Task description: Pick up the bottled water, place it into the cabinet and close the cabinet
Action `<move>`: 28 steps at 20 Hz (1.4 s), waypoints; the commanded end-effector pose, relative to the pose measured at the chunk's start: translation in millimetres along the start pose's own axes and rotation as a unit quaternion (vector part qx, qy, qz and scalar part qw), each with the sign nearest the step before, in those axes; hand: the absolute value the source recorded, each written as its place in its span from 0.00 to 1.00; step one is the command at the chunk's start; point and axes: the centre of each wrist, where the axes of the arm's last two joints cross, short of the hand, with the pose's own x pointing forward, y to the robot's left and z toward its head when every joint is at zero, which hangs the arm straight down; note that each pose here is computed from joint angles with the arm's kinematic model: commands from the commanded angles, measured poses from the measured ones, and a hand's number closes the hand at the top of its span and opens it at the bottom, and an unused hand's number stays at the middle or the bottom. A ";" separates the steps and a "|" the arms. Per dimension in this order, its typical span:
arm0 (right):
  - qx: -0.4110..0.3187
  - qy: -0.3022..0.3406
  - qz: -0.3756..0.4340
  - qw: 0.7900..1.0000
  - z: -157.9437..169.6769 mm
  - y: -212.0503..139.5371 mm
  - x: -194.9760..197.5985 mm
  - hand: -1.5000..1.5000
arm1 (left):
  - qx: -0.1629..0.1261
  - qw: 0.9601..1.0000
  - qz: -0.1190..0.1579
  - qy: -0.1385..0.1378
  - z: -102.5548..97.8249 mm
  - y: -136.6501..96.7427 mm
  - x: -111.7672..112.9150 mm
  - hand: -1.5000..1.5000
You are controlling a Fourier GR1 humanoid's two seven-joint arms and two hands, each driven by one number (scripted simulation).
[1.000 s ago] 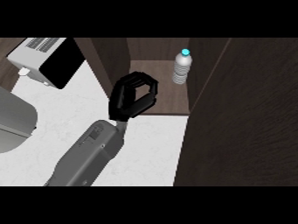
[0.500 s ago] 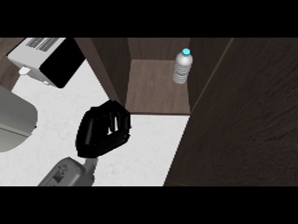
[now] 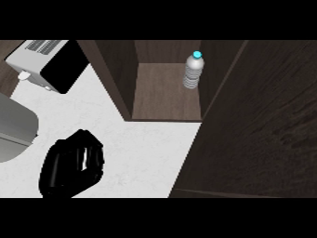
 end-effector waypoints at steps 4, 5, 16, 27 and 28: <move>0.086 -0.035 -0.005 0.996 -38.4 54.5 13.9 1.00 | 0.018 1.000 -0.008 -0.011 24.2 21.1 21.2 1.00; 0.092 -0.032 0.015 0.995 -47.7 58.6 7.7 1.00 | 0.021 1.000 -0.005 -0.009 8.4 46.8 23.4 1.00; -0.022 -0.058 0.053 0.997 -92.7 41.5 17.4 1.00 | 0.020 1.000 -0.006 -0.009 49.9 79.3 42.7 1.00; -0.058 0.007 -0.038 0.998 -191.4 -28.0 8.8 1.00 | 0.004 1.000 -0.004 -0.013 52.8 106.0 63.9 1.00; -0.054 0.009 -0.062 0.997 -194.7 -40.6 -3.6 1.00 | 0.016 1.000 -0.004 -0.009 64.8 100.1 44.8 1.00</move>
